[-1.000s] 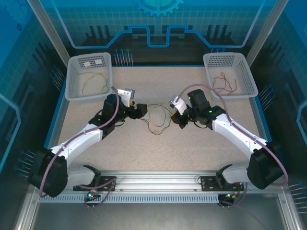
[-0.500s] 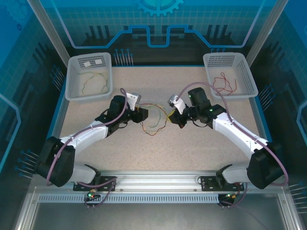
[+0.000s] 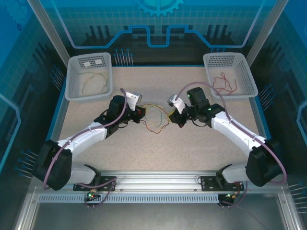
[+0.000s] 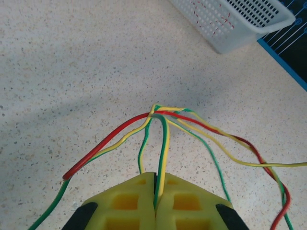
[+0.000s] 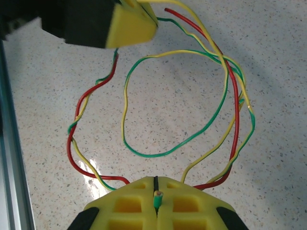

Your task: Untangle the cables

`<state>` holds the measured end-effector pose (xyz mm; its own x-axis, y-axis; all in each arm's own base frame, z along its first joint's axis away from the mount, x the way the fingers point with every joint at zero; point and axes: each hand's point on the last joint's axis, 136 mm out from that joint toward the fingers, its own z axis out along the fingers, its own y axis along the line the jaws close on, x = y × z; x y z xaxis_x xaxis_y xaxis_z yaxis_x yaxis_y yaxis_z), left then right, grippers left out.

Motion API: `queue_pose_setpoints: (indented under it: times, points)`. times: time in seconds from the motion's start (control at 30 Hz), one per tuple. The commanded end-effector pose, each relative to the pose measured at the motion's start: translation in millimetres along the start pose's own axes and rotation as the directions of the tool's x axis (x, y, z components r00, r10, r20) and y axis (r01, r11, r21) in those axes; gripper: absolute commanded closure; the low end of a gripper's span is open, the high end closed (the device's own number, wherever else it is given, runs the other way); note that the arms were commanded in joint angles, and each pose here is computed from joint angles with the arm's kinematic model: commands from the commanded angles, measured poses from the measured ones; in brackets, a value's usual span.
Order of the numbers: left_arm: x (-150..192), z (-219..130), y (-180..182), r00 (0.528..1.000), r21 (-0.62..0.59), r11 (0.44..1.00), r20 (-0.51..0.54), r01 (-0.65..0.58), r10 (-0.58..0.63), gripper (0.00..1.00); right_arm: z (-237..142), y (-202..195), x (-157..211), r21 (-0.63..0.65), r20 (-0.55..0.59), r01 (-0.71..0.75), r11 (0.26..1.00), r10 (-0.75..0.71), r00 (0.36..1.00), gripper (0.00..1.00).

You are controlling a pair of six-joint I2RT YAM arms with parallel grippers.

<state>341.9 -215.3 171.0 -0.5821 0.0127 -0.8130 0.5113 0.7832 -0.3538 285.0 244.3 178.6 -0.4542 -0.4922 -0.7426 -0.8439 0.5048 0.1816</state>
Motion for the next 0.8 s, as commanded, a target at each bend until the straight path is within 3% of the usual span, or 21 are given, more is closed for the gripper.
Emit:
queue_pose_setpoints:
  times: [0.0,0.13,0.3,0.37,0.53,0.77]
  points:
    - [-17,-9,-11,0.998,0.029,0.999,0.049,-0.027,0.026,1.0,1,-16,0,0.073,-0.023,-0.036,0.997,0.038,0.999,0.99]
    - [-20,-16,-9,0.996,0.013,1.0,0.083,-0.018,0.016,1.0,-2,-55,11,0.286,-0.062,-0.088,0.954,0.11,0.992,0.91]
    - [-28,-24,-11,0.993,0.017,1.0,0.118,-0.007,0.005,1.0,-5,-76,20,0.398,-0.074,-0.102,0.912,0.143,0.987,0.89]
    - [-32,-26,-12,0.991,0.016,1.0,0.131,-0.003,0.001,1.0,-3,-80,24,0.412,-0.084,-0.105,0.905,0.153,0.985,0.88]
    - [-32,-21,-14,0.994,0.038,0.999,0.107,0.016,-0.02,1.0,0,-90,31,0.459,-0.092,-0.139,0.877,0.203,0.975,0.59]
    - [-30,-17,-16,0.994,0.061,0.998,0.106,0.03,-0.036,1.0,-11,-72,5,0.397,0.024,-0.154,0.905,0.157,0.987,0.51]
